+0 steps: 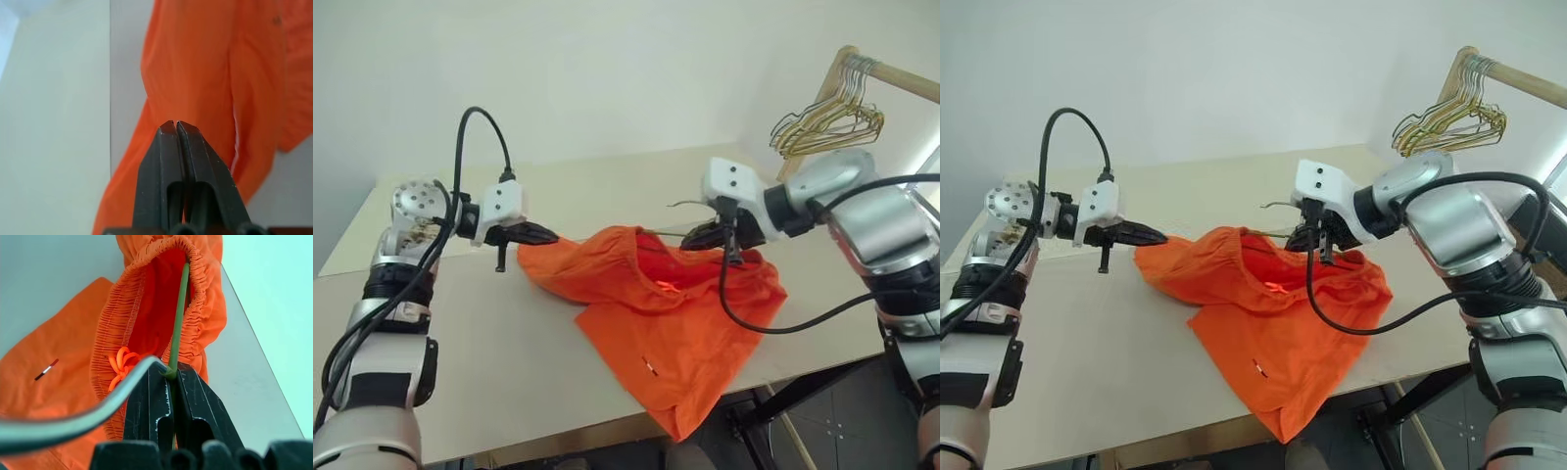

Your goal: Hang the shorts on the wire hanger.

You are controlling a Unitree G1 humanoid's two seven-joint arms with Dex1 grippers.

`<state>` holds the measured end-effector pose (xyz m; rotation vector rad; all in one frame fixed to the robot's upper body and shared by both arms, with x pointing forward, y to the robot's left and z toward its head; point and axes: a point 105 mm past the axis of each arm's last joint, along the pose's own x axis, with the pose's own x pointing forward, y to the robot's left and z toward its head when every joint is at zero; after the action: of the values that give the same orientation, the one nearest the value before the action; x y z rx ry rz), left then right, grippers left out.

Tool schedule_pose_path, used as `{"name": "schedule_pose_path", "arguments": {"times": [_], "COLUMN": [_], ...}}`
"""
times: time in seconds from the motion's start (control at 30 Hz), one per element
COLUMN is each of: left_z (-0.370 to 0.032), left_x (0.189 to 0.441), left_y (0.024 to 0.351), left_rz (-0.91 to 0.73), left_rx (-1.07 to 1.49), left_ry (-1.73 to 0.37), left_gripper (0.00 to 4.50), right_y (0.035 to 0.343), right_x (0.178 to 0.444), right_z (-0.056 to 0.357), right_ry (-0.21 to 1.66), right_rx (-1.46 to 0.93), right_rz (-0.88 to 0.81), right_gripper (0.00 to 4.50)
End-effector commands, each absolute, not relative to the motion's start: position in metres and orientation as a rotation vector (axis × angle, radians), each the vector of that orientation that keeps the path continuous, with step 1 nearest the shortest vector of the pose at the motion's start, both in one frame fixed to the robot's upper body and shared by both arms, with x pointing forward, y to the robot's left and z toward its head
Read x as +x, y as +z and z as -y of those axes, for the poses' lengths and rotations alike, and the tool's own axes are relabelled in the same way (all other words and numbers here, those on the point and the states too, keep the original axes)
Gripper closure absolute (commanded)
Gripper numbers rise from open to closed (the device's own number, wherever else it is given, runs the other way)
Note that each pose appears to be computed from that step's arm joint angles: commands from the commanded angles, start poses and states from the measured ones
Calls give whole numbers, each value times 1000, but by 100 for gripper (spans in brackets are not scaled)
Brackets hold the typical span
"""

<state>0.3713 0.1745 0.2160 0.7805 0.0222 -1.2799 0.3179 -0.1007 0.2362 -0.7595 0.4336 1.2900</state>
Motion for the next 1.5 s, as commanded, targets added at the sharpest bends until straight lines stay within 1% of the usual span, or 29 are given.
{"name": "schedule_pose_path", "arguments": {"times": [0.03, 0.23, 0.37, 0.43, 0.53, 0.67, 0.77, 0.93, 1.03, 1.13, 1.23, 1.33, 1.5], "left_z": [-156, -132, -119, -112, -104, -107, -110, -110, -104, -99, -92, -85, -79], "left_x": [363, 341, 339, 339, 346, 351, 347, 342, 343, 351, 358, 364, 368], "left_y": [249, 245, 240, 240, 238, 242, 237, 219, 207, 191, 183, 178, 177], "left_rz": [115, 106, 98, 119, 106, 109, 89, 52, 30, 1, -14, -20, -5], "left_rx": [754, 762, 799, 783, 790, 769, 812, 892, 937, 1028, 1053, 1060, 1048], "left_ry": [-1353, -1544, -1604, -1620, -1585, -1579, -1598, -1627, -1624, -1577, -1542, -1515, -1505], "left_gripper": [442, 442, 442, 442, 385, 277, 185, 32, 32, 32, 32, 87, 247], "right_y": [249, 245, 241, 240, 240, 240, 239, 238, 239, 241, 243, 245, 247], "right_x": [312, 315, 317, 317, 318, 318, 318, 320, 321, 321, 322, 321, 321], "right_z": [94, 88, 87, 85, 84, 83, 84, 83, 82, 80, 79, 79, 79], "right_ry": [1324, 1322, 1321, 1321, 1322, 1321, 1321, 1318, 1319, 1323, 1323, 1323, 1318], "right_rx": [-740, -735, -743, -747, -750, -750, -749, -750, -751, -750, -750, -750, -753], "right_rz": [-426, -456, -467, -466, -460, -457, -459, -458, -453, -445, -439, -436, -433], "right_gripper": [450, 450, 450, 450, 450, 450, 450, 450, 450, 450, 450, 450, 450]}}
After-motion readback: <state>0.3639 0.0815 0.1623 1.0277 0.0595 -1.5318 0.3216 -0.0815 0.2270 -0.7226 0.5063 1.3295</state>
